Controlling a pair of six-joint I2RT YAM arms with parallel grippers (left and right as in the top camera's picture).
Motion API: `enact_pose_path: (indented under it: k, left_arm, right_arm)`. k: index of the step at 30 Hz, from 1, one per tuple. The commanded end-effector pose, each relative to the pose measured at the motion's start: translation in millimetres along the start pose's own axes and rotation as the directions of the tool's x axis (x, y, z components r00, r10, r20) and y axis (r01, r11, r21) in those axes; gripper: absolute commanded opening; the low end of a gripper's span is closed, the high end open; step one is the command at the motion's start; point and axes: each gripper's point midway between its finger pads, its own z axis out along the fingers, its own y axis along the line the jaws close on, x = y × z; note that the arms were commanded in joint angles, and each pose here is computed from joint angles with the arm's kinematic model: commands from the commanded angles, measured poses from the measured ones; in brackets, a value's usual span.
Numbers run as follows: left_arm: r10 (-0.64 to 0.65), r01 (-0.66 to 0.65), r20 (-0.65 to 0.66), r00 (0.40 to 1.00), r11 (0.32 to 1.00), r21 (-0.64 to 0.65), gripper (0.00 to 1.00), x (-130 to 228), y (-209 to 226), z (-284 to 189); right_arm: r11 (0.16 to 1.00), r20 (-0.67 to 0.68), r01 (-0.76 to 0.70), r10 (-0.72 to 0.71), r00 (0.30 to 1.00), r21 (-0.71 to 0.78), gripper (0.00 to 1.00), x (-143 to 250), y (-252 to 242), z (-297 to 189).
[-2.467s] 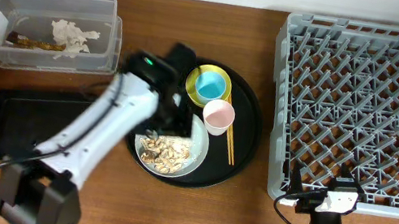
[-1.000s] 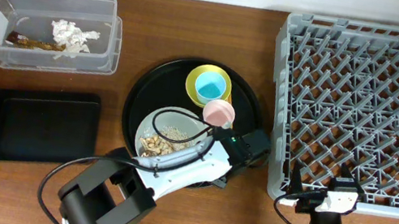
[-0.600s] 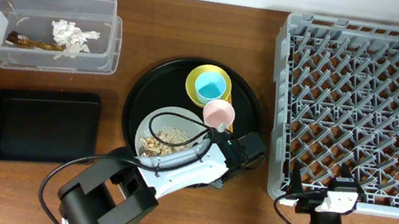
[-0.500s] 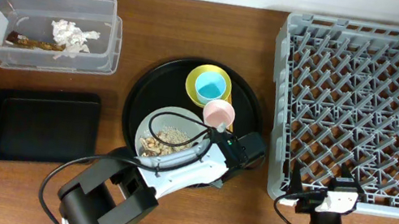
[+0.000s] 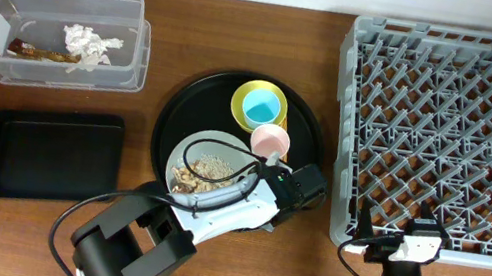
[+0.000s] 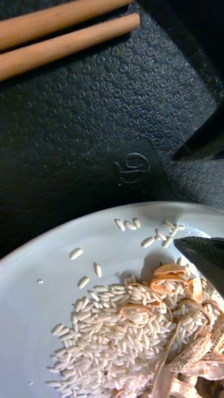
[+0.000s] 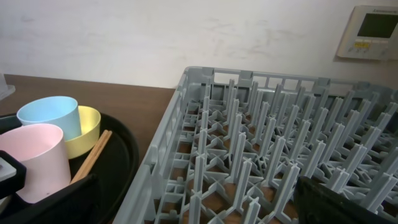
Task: Sort waste into correct bins and load items into the dishwasher rack
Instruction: 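Grasp the rim of the white plate with the left gripper, then lift the plate left and tip the food onto the black tray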
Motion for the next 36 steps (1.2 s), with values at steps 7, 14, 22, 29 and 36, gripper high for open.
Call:
enact_pose_path:
  k: [7,14,22,29,36]
  left_arm:
    - [0.021,-0.023,-0.038,0.999,0.999,-0.040,0.09,10,11,5]
    - [0.022,-0.023,-0.038,0.999,0.999,-0.040,0.01,2,12,-10]
    - [0.016,-0.016,-0.022,1.000,0.999,-0.031,0.01,-3,15,-24]
    - [0.007,-0.007,-0.001,1.000,1.000,-0.022,0.01,-5,22,-43]
    - [-0.019,0.019,0.016,1.000,1.000,-0.009,0.01,-13,39,-61]
  right_arm:
    - [1.000,-0.003,0.007,-0.007,1.000,-0.002,0.99,3,1,0]
    - [1.000,-0.003,0.007,-0.007,1.000,-0.002,0.98,3,1,0]
    - [1.000,-0.003,0.007,-0.007,1.000,-0.001,0.98,3,1,0]
    - [1.000,-0.003,0.007,-0.007,1.000,-0.002,0.99,3,1,0]
    - [1.000,-0.003,0.007,-0.007,1.000,-0.002,0.98,3,1,0]
